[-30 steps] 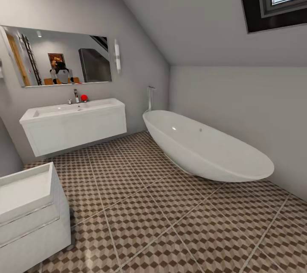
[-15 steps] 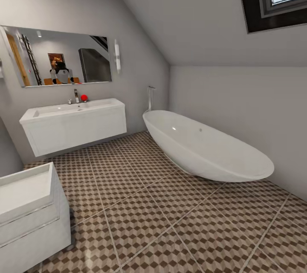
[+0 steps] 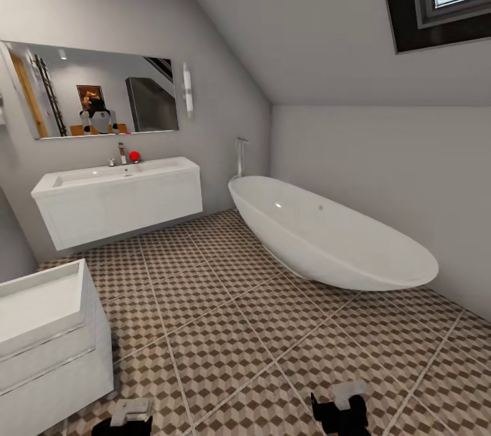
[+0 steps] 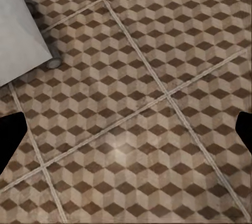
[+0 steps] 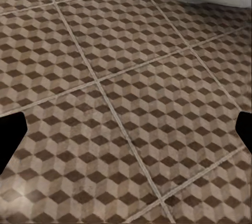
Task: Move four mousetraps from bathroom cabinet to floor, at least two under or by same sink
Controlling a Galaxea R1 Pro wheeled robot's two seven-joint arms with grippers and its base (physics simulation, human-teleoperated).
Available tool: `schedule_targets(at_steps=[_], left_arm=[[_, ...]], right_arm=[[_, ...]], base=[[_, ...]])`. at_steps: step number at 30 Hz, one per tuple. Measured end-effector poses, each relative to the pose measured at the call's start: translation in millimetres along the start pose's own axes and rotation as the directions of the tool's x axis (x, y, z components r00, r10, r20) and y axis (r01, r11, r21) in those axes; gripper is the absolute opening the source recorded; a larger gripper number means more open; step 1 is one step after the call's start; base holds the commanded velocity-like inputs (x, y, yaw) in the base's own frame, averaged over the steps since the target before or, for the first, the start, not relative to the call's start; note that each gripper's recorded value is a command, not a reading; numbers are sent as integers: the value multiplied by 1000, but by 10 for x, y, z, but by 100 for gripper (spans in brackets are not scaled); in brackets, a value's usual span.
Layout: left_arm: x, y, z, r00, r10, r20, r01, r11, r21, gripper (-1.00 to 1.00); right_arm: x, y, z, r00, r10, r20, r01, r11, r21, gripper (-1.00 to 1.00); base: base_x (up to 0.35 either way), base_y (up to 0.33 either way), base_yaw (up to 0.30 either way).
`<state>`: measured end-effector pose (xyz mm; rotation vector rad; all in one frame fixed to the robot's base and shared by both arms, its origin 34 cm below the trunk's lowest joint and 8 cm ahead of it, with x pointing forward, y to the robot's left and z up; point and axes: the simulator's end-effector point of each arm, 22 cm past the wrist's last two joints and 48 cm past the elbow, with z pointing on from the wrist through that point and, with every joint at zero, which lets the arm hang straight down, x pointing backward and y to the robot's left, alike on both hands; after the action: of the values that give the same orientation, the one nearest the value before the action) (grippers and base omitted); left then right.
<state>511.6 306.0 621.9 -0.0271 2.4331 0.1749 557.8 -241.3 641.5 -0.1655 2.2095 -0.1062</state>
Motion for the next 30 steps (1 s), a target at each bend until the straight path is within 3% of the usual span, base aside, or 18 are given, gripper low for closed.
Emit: schedule_targets(at_steps=[5,10,14,17,20,22,26,30], left_arm=[[-246,-21,-60,999,-6,42,6,1000,1,100],[-64,-114,-20,1000,-3,6,3,1000,14,100],[43,-143,12,1000,-1,1,1,1000,20,100],[-72,-115,13,998,0,56,-1,1000,17,100],[-234,-29,12,990,1,144,-3,1000,8,100],[-172,17,44,983,5,184,-6,1000,3,100],[84,62,91,974,5,224,-4,1000,-3,100],[239,80,108,976,8,218,-7,1000,-5,100]], right_arm=[[-321,-63,64,999,0,49,-1,1000,10,100],[-318,-64,83,999,0,54,-1,1000,7,100],[-410,-63,78,995,-1,99,1,1000,5,100],[-373,-42,82,995,-1,103,1,1000,-1,100],[-124,28,97,998,-1,66,2,1000,-15,100],[-25,69,95,997,-2,73,3,1000,-24,100],[58,143,76,994,2,110,2,999,-37,100],[113,163,69,994,3,111,2,999,-39,100]], base=[[0,0,0],[0,0,0],[0,0,0],[0,0,0],[0,0,0],[0,0,0],[0,0,0],[0,0,0]])
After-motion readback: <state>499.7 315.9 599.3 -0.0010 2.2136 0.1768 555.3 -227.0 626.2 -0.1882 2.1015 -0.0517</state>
